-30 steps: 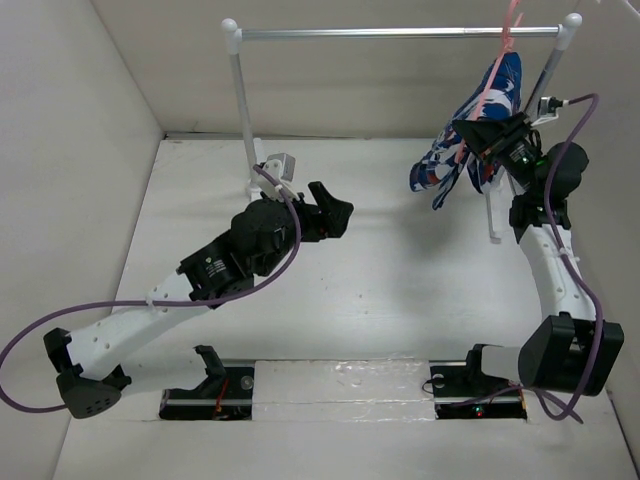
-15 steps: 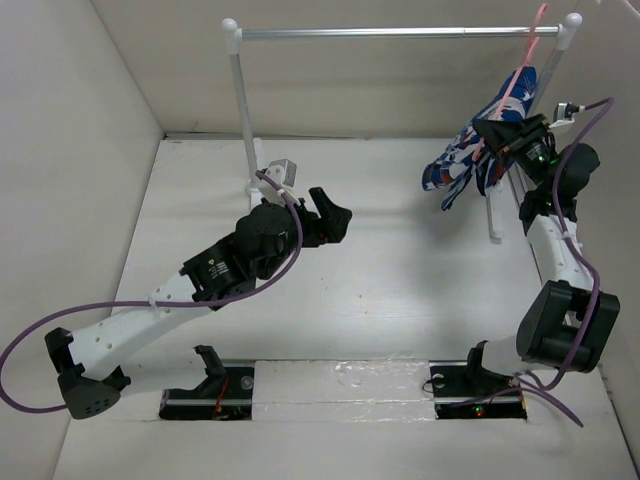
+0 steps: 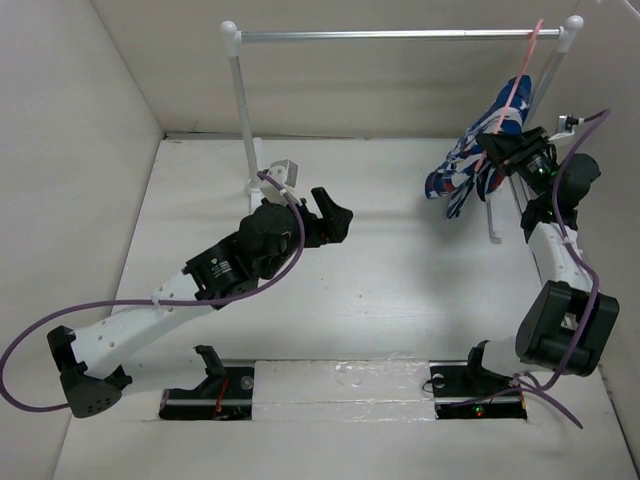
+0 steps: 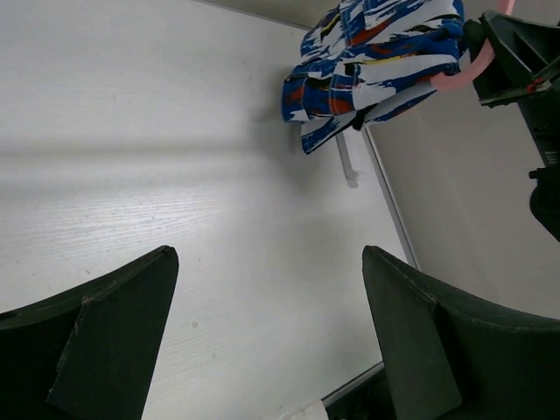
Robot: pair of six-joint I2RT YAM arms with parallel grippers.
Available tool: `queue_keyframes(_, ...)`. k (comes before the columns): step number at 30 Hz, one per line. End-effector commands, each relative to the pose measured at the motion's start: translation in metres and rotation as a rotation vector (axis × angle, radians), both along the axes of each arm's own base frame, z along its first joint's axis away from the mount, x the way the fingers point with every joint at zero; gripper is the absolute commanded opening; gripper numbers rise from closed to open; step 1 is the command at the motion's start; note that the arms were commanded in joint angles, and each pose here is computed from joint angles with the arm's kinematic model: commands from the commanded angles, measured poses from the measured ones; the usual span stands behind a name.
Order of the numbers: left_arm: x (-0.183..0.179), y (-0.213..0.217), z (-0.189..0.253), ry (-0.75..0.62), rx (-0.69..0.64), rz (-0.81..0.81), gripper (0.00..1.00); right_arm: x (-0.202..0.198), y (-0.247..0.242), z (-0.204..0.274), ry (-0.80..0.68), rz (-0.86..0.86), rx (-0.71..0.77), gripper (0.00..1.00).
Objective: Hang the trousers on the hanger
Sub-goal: Place the hanger at the clothesline, then reset both arms
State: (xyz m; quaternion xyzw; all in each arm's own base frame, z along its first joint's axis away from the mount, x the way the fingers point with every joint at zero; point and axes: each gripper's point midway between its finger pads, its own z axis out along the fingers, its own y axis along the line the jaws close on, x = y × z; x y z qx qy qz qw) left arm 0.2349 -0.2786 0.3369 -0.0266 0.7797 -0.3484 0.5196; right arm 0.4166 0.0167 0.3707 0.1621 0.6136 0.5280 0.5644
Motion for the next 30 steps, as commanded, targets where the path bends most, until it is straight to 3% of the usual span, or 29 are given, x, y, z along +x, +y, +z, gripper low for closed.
queue_keyframes(1,0.006,0.003,-0.003,0.008,0.020,0.034,0.83,-0.016,-0.011,0.023,-0.131,-0.087,-0.216,0.33)
queue_keyframes(2,0.006,0.004,-0.004,0.017,0.032,0.041,0.83,-0.021,-0.016,0.029,-0.137,-0.122,-0.254,0.99)
queue_keyframes(4,0.009,0.002,-0.011,0.028,0.067,0.046,0.86,-0.024,-0.028,0.031,-0.110,-0.164,-0.351,1.00)
queue_keyframes(5,0.010,0.001,-0.009,0.033,0.082,0.044,0.99,-0.025,-0.028,0.034,-0.116,-0.167,-0.383,1.00)
queue_keyframes(12,0.016,-0.007,-0.016,0.069,0.173,0.042,0.99,-0.046,-0.035,0.090,-0.207,-0.256,-0.517,1.00)
queue_keyframes(16,0.017,0.002,0.007,0.034,0.094,0.020,0.99,-0.067,-0.030,0.113,-0.236,-0.312,-0.643,1.00)
queue_keyframes(19,0.031,0.025,0.017,0.047,0.025,0.050,0.99,-0.087,0.014,0.127,-0.336,-0.249,-0.717,1.00)
queue_keyframes(23,0.057,0.083,-0.010,0.120,0.041,0.180,0.99,-0.115,0.073,0.093,-0.388,-0.087,-0.786,1.00)
queue_keyframes(26,0.049,0.113,-0.044,0.169,0.101,0.241,0.99,-0.144,0.104,0.030,-0.364,0.047,-0.860,1.00)
queue_keyframes(27,0.042,0.122,-0.046,0.165,0.098,0.254,0.99,-0.159,0.104,-0.012,-0.290,0.091,-0.908,1.00)
queue_keyframes(30,0.023,0.131,-0.077,0.214,0.116,0.247,0.99,-0.187,0.094,-0.078,-0.141,0.129,-0.989,1.00)
